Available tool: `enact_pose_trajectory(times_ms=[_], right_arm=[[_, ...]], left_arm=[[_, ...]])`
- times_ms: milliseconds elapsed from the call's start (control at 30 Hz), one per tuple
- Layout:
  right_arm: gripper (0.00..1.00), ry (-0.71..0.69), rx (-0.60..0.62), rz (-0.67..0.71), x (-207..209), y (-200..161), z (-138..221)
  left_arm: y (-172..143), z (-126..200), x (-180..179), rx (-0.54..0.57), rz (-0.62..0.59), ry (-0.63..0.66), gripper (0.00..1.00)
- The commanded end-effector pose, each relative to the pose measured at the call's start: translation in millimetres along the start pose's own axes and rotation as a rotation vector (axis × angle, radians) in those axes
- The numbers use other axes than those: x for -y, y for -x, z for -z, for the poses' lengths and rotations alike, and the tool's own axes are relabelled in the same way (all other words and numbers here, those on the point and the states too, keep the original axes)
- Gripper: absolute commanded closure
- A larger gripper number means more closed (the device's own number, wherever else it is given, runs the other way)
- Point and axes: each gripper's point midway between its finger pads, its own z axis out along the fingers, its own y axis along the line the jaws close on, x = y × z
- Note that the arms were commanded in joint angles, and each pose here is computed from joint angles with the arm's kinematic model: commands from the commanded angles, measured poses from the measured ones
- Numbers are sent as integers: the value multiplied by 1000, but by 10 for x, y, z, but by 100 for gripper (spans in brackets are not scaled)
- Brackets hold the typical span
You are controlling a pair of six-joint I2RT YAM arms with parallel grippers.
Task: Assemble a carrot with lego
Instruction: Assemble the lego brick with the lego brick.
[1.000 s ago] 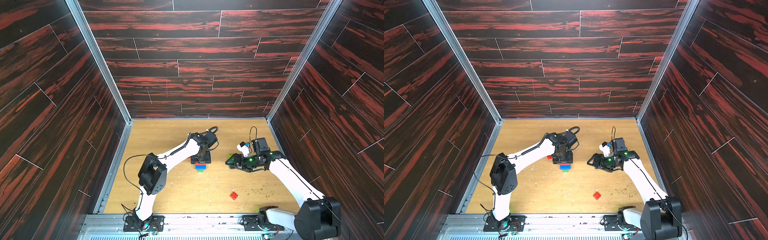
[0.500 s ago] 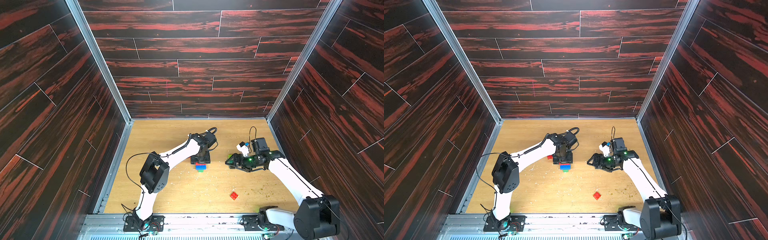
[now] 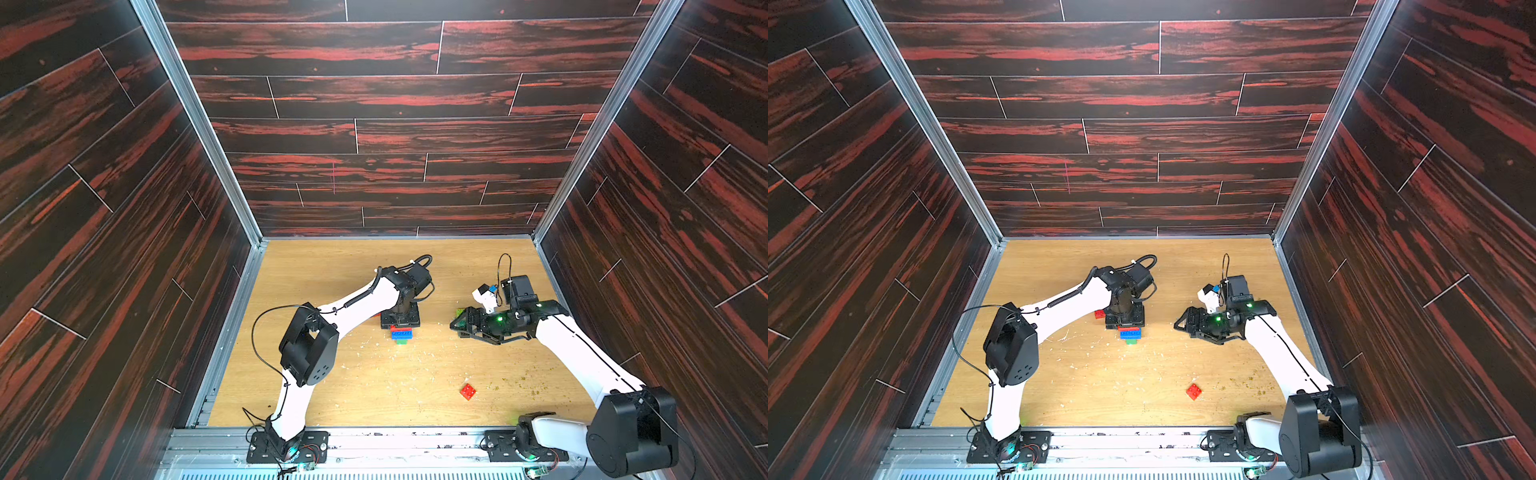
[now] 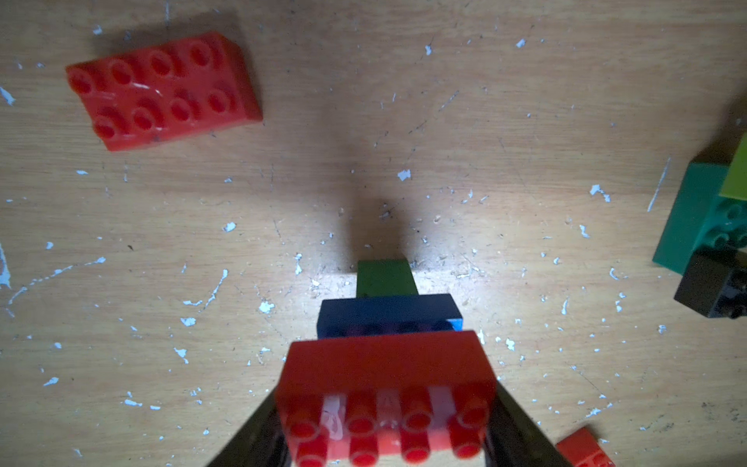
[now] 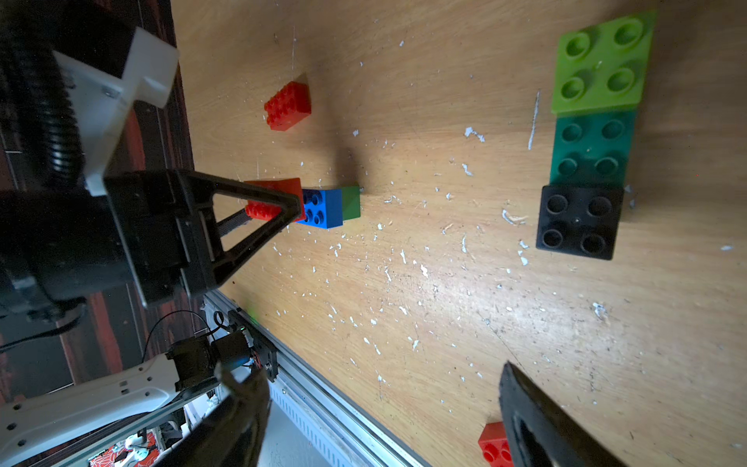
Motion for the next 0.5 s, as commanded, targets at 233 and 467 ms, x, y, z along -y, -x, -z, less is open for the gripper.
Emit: enact_pose_trajectory(times_ms=[233, 467], right_arm=[[10, -1, -16, -10, 29, 0, -31], [10, 1, -16, -13, 24, 6, -36]], left_arm=[[-86, -51, -106, -45, 17, 48, 55], [-98, -71, -87, -53, 26, 49, 55]])
